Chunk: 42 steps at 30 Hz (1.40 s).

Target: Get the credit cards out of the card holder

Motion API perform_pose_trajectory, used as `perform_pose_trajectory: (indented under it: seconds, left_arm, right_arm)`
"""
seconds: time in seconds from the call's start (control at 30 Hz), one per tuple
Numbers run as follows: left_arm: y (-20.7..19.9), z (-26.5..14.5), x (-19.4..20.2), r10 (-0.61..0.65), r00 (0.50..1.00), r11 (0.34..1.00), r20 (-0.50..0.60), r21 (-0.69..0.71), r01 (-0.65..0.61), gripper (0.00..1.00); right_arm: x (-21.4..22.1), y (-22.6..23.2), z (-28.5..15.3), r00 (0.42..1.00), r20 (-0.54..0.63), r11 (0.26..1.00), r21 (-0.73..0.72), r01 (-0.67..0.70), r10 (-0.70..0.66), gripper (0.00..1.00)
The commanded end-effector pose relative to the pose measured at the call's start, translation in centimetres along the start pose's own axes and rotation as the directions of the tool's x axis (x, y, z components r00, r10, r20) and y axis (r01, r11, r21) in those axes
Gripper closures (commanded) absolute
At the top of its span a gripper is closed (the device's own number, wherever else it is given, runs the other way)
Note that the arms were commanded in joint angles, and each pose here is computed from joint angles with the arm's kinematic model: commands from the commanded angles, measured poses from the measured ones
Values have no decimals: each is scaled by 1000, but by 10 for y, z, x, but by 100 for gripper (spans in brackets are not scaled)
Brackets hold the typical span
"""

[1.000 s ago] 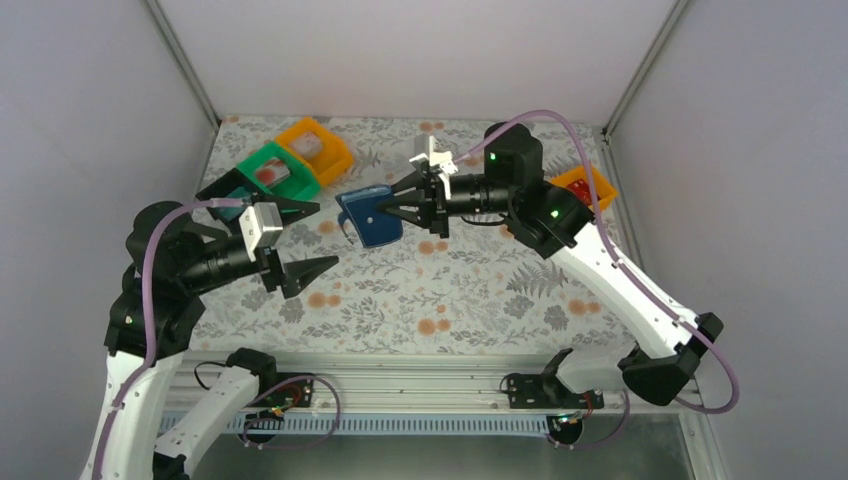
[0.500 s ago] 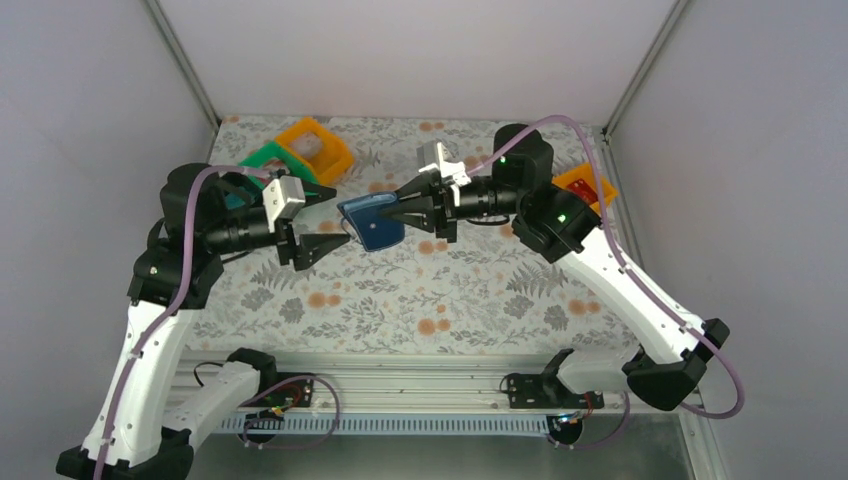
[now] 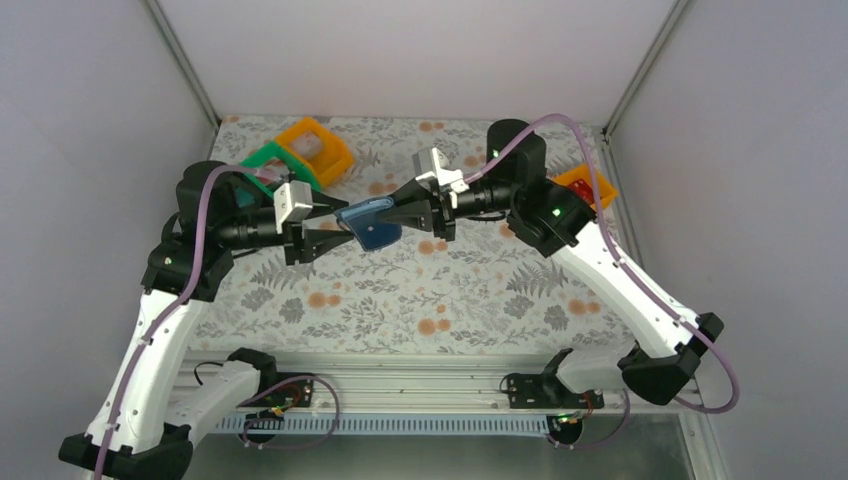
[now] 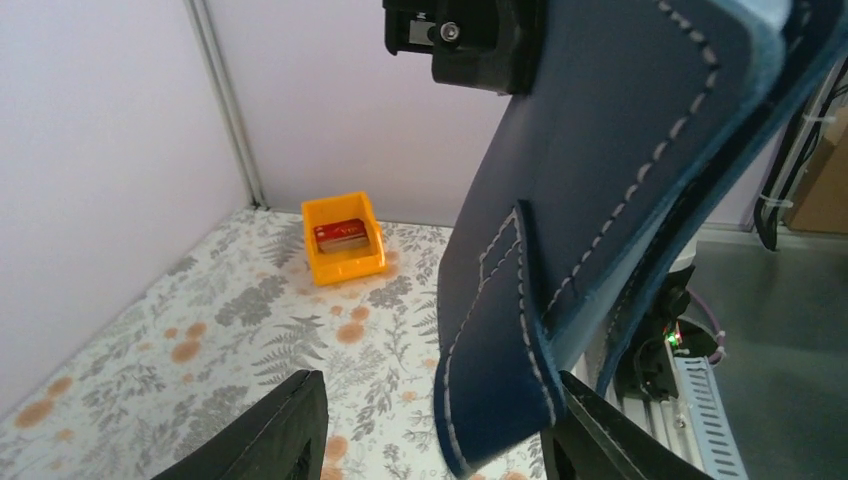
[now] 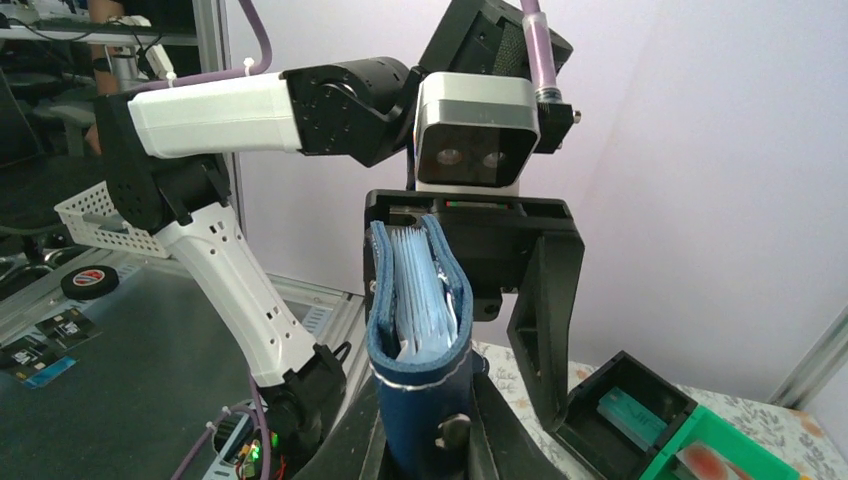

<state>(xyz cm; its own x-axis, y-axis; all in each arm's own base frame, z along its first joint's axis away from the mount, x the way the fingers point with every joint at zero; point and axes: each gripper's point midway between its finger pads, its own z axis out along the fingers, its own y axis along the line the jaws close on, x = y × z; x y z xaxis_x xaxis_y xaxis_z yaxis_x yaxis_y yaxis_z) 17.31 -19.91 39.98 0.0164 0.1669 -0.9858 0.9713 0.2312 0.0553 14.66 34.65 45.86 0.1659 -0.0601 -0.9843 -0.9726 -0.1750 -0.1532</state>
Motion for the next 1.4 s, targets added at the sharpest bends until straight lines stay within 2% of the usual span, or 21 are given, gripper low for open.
perform_pose_trajectory:
  seconds: [0.0, 0.2, 0.3, 0.33, 0.47, 0.9, 1.0, 1.13, 1.17, 1.27, 1.37]
  left_arm:
    - [-4, 0, -2, 13, 1000, 1000, 27, 10, -13, 49]
    - [-6, 0, 8, 0, 1000, 1000, 18, 7, 0, 57]
    - [-3, 1, 14, -20, 1000, 1000, 16, -10, 20, 72]
    - [-3, 1, 14, -30, 999, 999, 19, -14, 31, 73]
    - [-8, 1, 15, -51, 998, 999, 30, 13, 50, 64]
    - [-17, -2, 15, -118, 992, 993, 54, 38, 116, 65]
    - [-17, -2, 16, -126, 991, 992, 55, 37, 124, 74]
    - [-17, -2, 18, -134, 989, 991, 55, 36, 133, 93]
    - [-17, -2, 19, -141, 989, 990, 54, 33, 139, 97]
    - [-13, -2, 25, -172, 984, 985, 49, 12, 172, 98]
    - [-2, -3, 34, -230, 972, 971, 47, -53, 232, 98]
  right_arm:
    - [-6, -3, 8, 999, 22, 998, -54, 40, -38, 95]
    - [0, -13, 20, 1000, 11, 996, -88, 22, -21, 96]
    - [3, -9, 23, 1000, 13, 990, -141, 19, -17, 95]
    - [4, -8, 24, 1000, 14, 987, -160, 15, -13, 94]
    - [16, -21, 32, 1000, -14, 992, -123, -24, 23, 95]
    - [38, -36, 48, 994, -47, 984, -143, -105, 99, 95]
    - [43, -38, 50, 993, -54, 984, -137, -116, 110, 95]
    - [51, -43, 54, 990, -66, 983, -127, -134, 126, 94]
    - [53, -44, 55, 990, -69, 983, -127, -134, 126, 94]
    - [60, -48, 56, 988, -80, 984, -110, -139, 131, 90]
    - [67, -56, 55, 986, -90, 987, -68, -147, 141, 74]
